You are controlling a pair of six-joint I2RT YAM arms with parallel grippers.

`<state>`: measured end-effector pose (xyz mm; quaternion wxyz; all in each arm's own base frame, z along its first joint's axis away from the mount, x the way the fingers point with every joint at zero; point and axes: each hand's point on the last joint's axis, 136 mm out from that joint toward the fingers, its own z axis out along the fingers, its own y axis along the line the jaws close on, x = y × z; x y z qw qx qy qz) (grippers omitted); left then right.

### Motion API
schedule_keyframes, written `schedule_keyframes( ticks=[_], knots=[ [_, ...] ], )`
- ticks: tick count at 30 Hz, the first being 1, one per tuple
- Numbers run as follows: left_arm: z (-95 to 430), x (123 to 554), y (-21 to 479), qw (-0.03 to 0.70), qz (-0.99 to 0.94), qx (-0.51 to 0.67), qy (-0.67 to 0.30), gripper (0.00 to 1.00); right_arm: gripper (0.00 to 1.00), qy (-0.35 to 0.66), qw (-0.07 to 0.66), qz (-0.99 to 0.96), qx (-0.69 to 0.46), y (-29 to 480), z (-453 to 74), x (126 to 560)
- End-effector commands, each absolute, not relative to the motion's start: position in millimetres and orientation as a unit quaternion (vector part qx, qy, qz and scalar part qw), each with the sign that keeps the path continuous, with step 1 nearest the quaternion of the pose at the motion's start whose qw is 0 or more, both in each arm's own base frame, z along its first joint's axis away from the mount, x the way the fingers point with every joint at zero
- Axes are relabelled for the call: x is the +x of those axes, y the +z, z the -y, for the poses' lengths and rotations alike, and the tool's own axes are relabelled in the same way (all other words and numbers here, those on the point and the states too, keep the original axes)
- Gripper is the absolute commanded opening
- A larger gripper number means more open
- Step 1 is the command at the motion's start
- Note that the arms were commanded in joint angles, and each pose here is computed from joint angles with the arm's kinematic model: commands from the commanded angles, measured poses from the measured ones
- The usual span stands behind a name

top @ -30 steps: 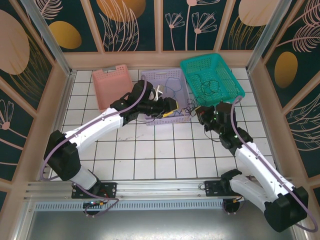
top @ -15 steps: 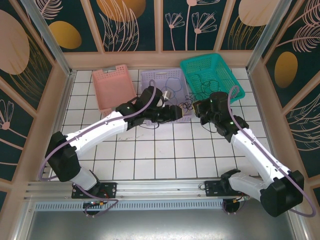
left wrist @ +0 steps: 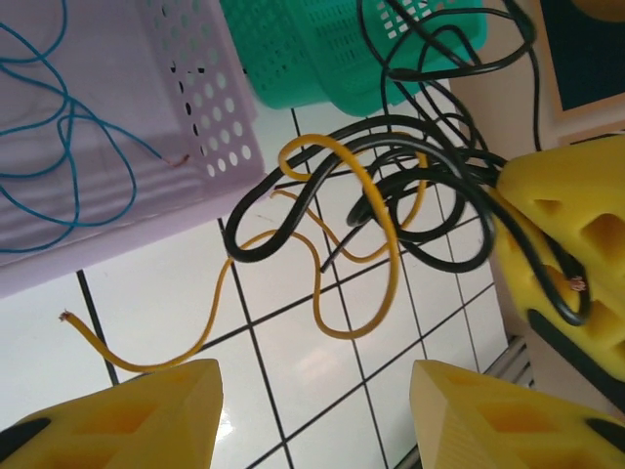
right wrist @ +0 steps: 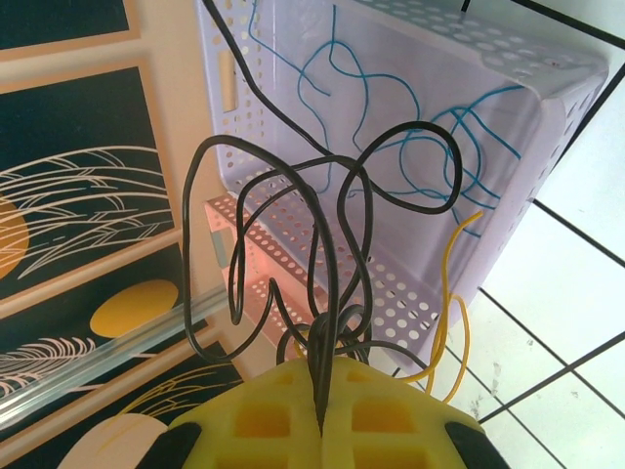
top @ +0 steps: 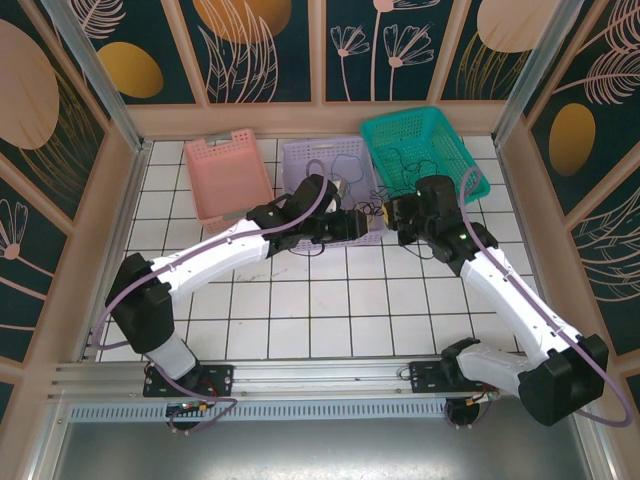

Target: Untangle the cables

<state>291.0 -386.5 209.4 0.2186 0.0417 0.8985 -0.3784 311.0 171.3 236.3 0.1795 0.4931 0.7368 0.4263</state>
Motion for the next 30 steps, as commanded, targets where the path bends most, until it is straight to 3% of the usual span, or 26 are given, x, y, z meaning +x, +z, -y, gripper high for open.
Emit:
schedule_keyframes(
  ticks=[1,6,11,16,26,30],
  knots=[
    [388,305,222,0.255,-0.893,0.053,-0.368,0.53,0.00,0.435,0.155,-0.730,0.503,243,-177,306],
    [399,312,238,0.278,-0.876,0.064,-0.389,0.52,0.00,0.437,0.142,-0.727,0.511,242,-177,301],
    [403,313,230,0.272,-0.879,0.079,-0.383,0.39,0.00,0.453,0.126,-0.711,0.524,242,-180,300],
    [404,317,223,0.275,-0.884,0.083,-0.369,0.38,0.00,0.459,0.125,-0.705,0.526,249,-179,300],
    [400,319,228,0.286,-0.883,0.084,-0.362,0.01,0.00,0.443,0.143,-0.706,0.534,244,-163,301],
    [389,312,241,0.293,-0.881,0.083,-0.361,0.00,0.00,0.424,0.176,-0.714,0.529,245,-142,304]
  ],
)
